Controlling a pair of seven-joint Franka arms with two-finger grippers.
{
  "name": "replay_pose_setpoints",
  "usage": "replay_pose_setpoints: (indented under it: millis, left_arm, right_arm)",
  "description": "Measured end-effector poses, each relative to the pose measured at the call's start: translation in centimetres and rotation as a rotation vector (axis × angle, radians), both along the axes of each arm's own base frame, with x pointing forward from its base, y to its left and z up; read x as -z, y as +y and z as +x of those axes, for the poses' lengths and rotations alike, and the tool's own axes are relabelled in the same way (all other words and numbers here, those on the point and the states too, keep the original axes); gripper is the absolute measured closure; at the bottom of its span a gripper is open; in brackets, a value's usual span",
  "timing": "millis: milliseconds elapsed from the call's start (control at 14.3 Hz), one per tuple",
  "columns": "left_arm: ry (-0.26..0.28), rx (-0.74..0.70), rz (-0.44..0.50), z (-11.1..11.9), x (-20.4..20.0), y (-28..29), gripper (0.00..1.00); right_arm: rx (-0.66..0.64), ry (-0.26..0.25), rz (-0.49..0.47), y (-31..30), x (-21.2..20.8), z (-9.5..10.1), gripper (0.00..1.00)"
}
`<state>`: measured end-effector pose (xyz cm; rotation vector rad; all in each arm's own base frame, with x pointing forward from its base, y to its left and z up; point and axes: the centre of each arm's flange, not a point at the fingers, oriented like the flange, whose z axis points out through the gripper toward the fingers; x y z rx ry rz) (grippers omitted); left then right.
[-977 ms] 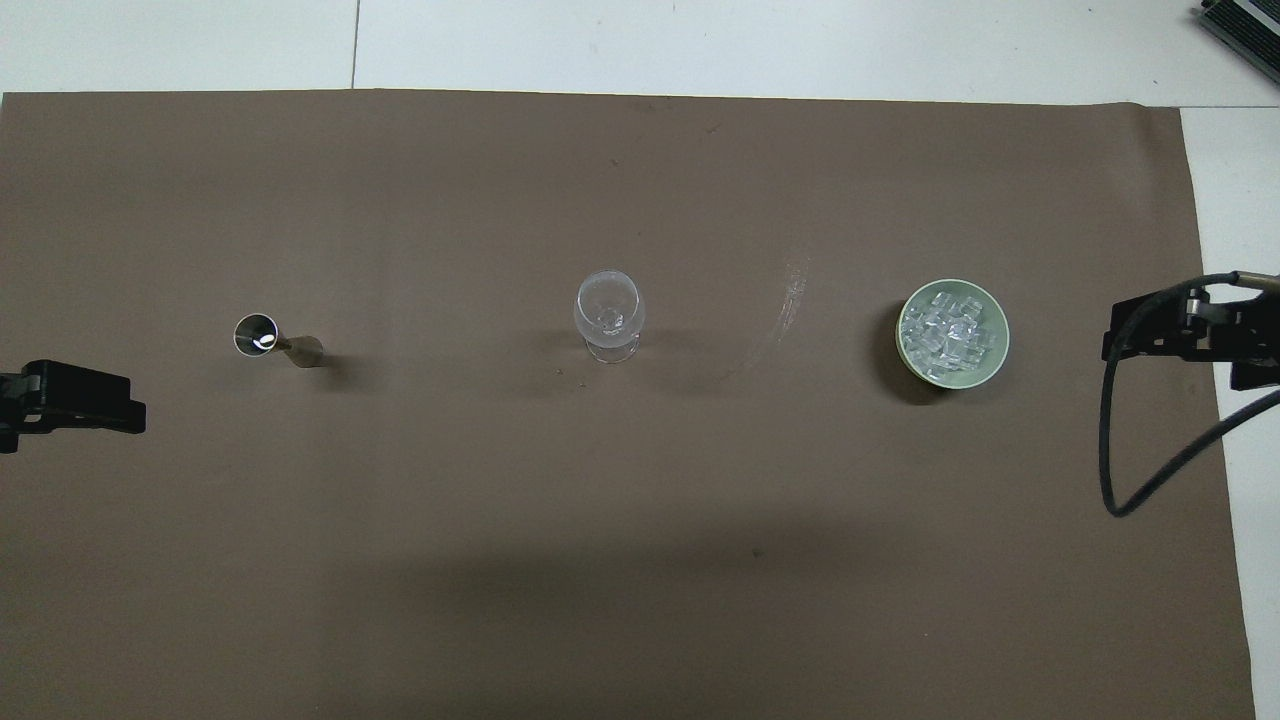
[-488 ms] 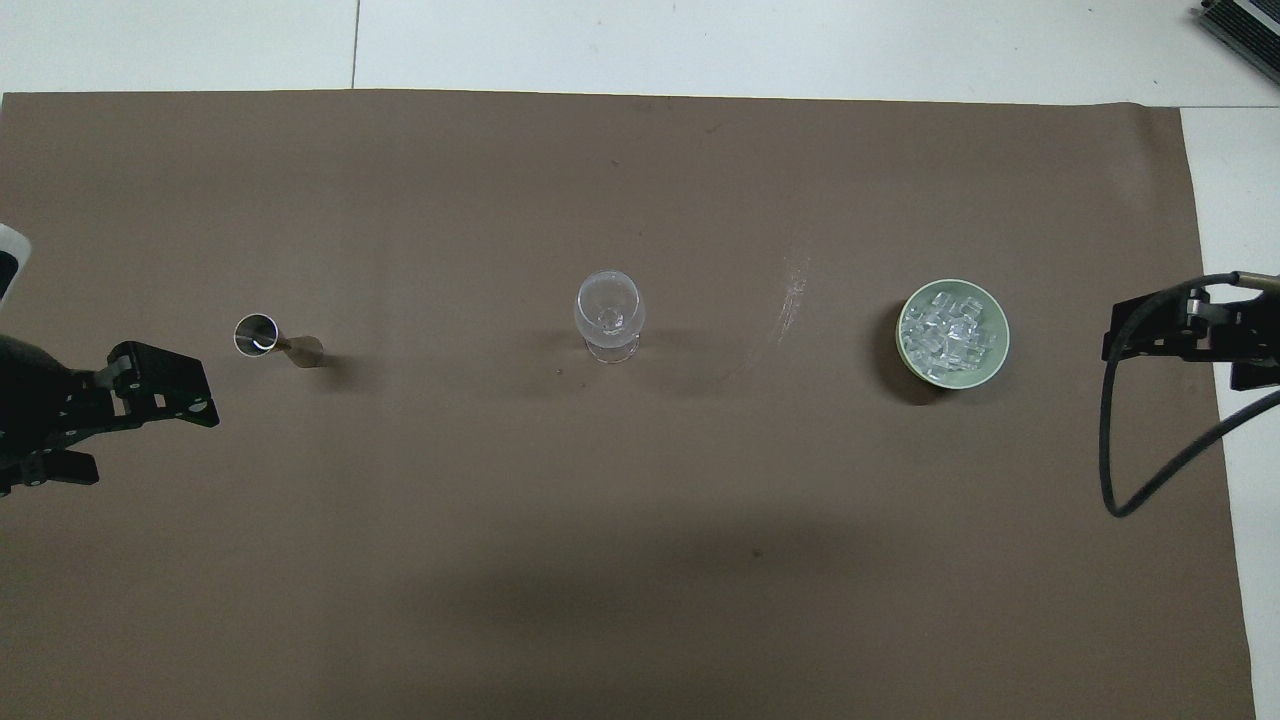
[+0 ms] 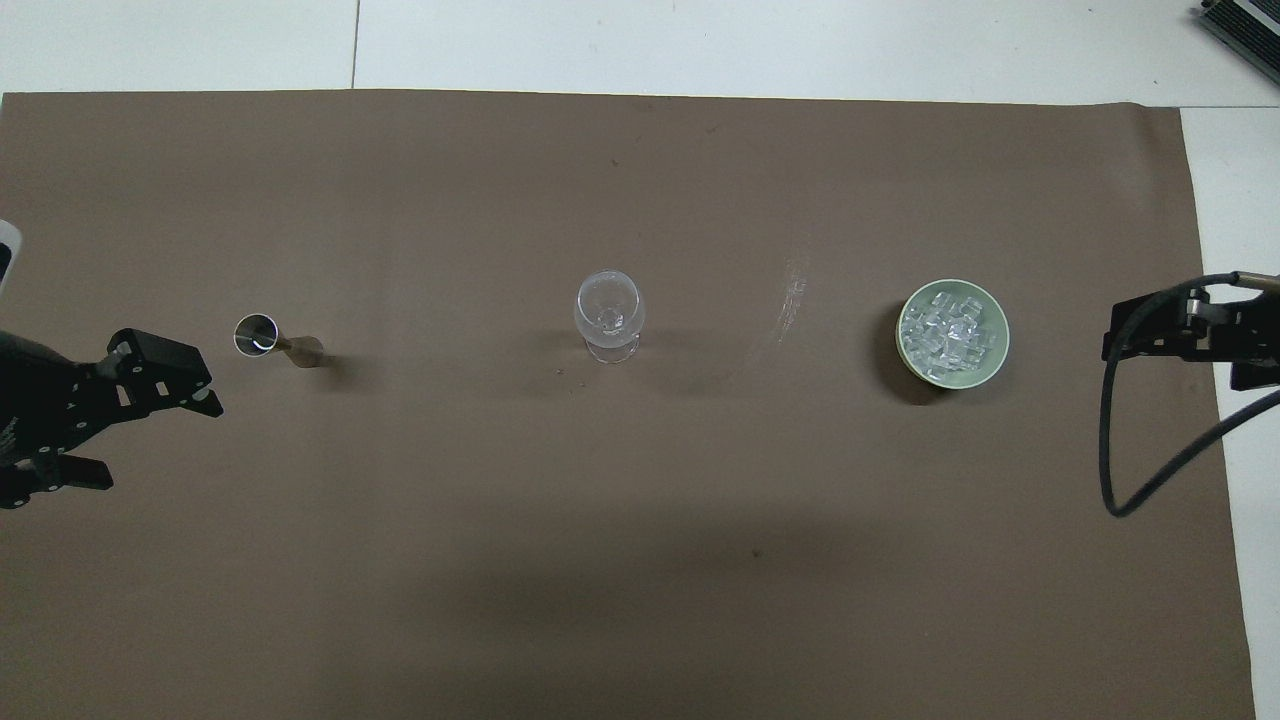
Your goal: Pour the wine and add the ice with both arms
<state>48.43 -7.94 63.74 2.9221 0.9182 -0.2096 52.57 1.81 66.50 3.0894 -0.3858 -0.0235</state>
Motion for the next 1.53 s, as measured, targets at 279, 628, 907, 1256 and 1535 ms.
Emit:
replay_pose_setpoints:
  millis: [279, 628, 907, 1256, 1535]
  left_arm:
    - [-0.004, -0.031, 0.001, 0.1, 0.0, 0.0, 0.00]
    - [0.061, -0.266, -0.172, 1.4, 0.9, 4.1, 0.00]
    - [0.145, -0.396, -0.279, 3.8, 4.8, 9.9, 0.00]
    - [0.202, -0.435, -0.347, 6.4, 8.9, 10.5, 0.00]
    - [0.239, -0.491, -0.389, 8.5, 13.0, 12.0, 0.00]
  right_arm:
    - [0.000, 0.000, 0.000, 0.0, 0.0, 0.0, 0.00]
    - [0.000, 0.000, 0.000, 0.0, 0.0, 0.0, 0.00]
    - [0.000, 0.000, 0.000, 0.0, 0.0, 0.0, 0.00]
    - [0.000, 0.000, 0.000, 0.0, 0.0, 0.0, 0.00]
    - [0.000, 0.000, 0.000, 0.0, 0.0, 0.0, 0.00]
